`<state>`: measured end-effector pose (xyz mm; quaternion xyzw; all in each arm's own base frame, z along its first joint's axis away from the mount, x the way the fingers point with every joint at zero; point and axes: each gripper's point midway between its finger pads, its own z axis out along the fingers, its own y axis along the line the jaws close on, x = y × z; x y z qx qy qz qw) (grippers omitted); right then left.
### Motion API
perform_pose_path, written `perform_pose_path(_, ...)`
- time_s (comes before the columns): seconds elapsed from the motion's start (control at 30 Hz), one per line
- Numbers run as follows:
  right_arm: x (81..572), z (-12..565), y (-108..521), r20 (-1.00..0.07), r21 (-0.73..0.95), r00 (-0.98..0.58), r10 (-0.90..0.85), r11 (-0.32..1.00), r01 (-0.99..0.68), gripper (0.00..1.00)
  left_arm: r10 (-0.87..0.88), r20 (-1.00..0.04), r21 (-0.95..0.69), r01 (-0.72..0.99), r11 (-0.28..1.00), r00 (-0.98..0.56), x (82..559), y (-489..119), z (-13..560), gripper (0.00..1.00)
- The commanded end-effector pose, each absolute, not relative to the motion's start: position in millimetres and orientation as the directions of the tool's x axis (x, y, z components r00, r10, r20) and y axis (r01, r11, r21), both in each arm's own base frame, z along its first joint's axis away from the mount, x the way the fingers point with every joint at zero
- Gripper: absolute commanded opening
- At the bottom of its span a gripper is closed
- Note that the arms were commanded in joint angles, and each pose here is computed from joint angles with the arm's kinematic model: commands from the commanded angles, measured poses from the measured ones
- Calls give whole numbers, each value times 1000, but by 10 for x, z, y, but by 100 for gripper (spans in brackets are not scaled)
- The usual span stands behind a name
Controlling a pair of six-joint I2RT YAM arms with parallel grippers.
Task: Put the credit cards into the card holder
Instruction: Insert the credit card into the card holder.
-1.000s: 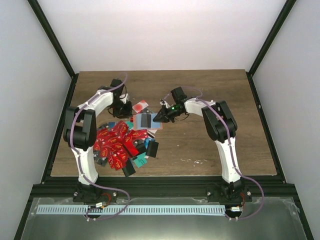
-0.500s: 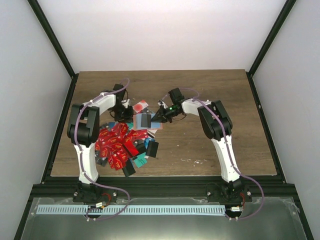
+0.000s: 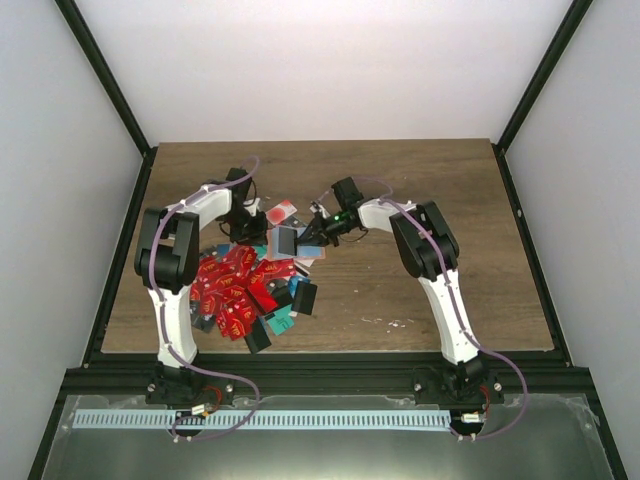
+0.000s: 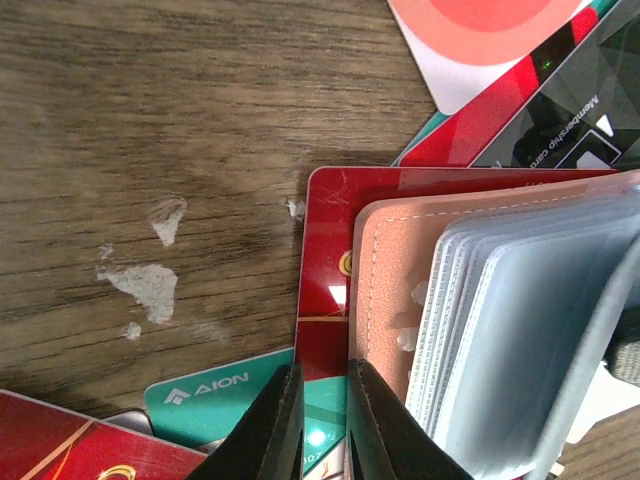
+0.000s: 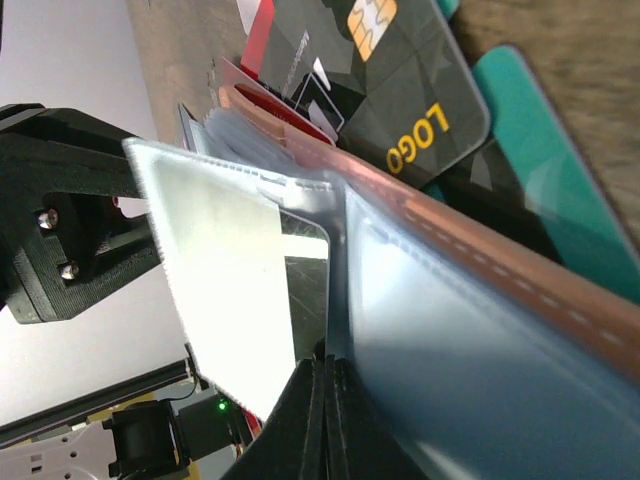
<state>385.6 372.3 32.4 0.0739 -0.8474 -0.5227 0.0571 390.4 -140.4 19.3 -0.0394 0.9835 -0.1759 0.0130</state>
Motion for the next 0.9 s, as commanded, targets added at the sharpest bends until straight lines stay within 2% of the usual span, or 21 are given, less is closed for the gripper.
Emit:
perform_pose_path(0.0,3845,423,3891,-5,912,-976,-218,399,-94,1,-58,27,-348,-64,935,-998,3849,-1459,14,15)
perform_pose_path(0.57,3813,615,3954,-53,929,-972,-228,347,-132,1,-45,25,-369,-51,928,-999,3835,-1631,32,15)
perform_pose_path(0.87,3782,571,3812,-41,912,-980,-196,393,-117,1,-21,32,-403,-32,914,-999,3801,-1912,39,14)
